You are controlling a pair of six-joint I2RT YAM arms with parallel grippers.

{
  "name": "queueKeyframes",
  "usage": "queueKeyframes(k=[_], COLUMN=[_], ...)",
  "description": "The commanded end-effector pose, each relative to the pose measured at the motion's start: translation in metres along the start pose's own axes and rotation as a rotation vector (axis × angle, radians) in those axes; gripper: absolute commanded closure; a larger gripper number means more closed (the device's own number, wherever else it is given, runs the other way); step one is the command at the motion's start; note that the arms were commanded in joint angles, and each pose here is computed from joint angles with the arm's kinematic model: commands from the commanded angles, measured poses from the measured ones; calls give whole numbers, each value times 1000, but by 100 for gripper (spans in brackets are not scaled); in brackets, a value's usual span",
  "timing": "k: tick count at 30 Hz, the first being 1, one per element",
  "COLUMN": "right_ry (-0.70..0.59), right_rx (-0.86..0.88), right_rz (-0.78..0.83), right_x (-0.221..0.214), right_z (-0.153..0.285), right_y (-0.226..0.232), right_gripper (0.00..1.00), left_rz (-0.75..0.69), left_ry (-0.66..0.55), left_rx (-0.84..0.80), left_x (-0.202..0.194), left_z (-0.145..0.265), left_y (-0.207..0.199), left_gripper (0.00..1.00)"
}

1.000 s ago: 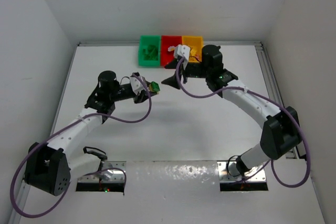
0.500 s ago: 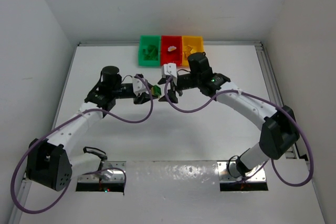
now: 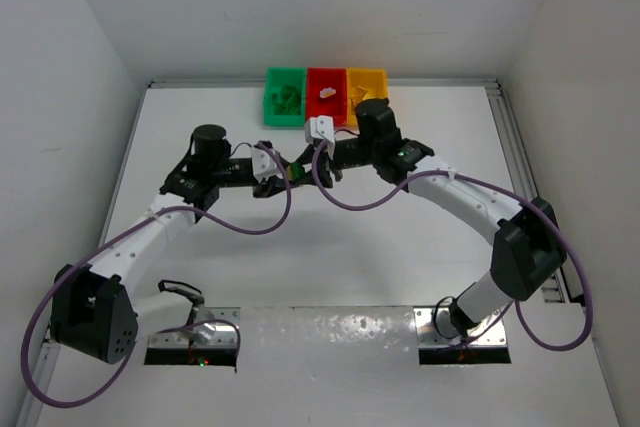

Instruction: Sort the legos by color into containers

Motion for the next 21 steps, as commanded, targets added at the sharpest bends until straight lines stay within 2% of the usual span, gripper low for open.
queueKeyframes(k=[1,3,4,7,14,17,18,21], right_ry=[-75,-79,-78,-84,-74,-131,-190,-220], right_rx=[14,11,10,-33,-219,-305,-350,-458], right_rz=[53,28,17,-4,-72,-137,-136,-173], right_x=[20,20,20,22,11,11,20,8], right_z=[-5,-6,-6,-4,14,33,47,72], right_y=[-3,-3,-3,-4,-20,-32,-38,-44], right_gripper=[57,65,80,100,100,100,100,100], left_rz=[-60,-56,-56,-49,-12,6,13,46], left_ry=[-47,-44,-45,-38,35,61,68,91], left_rx=[8,8,9,18,81,120,125,142], left_x=[14,13,14,13,4,-2,-5,-10], left_z=[1,1,1,1,5,7,7,6], left_y=[10,9,9,10,9,7,6,7], left_gripper=[100,100,100,100,100,100,100,100])
Point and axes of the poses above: each gripper's point midway between its finger pads, its own z axis back along the fingers, its own y axis along the line the jaws close on, x = y × z, the point moved 9 cm from there along z, back along the fingers, and after that the axes turned 7 degrees about -z, right-handed, at the moved point
